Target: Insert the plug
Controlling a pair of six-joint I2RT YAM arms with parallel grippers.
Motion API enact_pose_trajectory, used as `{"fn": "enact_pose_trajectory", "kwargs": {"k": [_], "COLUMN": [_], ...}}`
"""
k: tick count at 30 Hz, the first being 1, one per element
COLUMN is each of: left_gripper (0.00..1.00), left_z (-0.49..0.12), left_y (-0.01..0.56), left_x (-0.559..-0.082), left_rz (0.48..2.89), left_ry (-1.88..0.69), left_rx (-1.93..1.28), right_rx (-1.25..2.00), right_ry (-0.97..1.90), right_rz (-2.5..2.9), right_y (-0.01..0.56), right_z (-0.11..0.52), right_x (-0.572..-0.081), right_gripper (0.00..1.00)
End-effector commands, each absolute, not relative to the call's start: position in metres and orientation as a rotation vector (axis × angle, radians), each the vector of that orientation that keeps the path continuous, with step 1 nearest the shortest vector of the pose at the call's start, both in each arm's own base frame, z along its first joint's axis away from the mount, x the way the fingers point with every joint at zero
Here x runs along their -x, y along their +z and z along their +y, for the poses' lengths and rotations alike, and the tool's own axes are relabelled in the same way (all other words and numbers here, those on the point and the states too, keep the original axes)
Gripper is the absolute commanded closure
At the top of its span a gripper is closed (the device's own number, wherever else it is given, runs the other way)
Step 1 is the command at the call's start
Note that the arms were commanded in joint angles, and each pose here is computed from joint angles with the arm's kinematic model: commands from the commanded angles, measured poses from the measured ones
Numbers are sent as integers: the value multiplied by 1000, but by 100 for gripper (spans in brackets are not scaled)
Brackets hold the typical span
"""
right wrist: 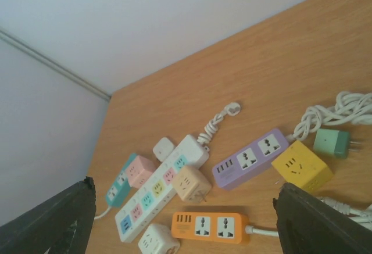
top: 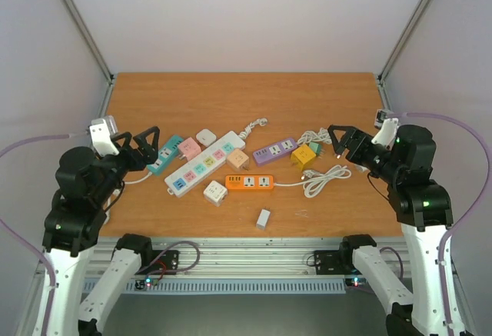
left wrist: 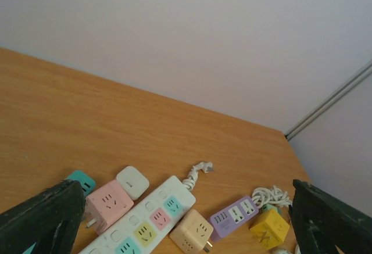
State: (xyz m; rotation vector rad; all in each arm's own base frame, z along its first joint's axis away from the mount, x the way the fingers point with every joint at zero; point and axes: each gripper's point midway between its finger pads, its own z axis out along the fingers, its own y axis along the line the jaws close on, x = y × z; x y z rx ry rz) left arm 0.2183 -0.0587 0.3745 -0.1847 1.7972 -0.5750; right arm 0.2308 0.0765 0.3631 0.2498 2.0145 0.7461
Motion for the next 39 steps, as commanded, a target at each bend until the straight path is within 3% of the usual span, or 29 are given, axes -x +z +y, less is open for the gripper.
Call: {"fn": "enact_pose_trajectory", "kwargs": {"k": [1,16,20,28,39], "left_gripper": [3,1,1,1,1], "left_z": [-59,-77,-80,-82,-84], "left_y": [380,351,348,340,333], "left_x": [-232,-264,-268,-273,-277], "left_rz": [1752,1887,1889,1882,1890], "left_ry": [-619,-712,-699,-689,-695], "left_rx": [219,224,170,133,129], "right_rx": [-203,-826,-1003,-1042,-964], "right_ry": [863,906,807,600,306], "right_rz": [1988,2347,2460,2628,2734], "right_y": [364,212,162,114,79], "right_z": [87,70,73,102,92], "right_x": [-230,-277,-281,-300,-346], "right_gripper": [14,12,3,1,2]}}
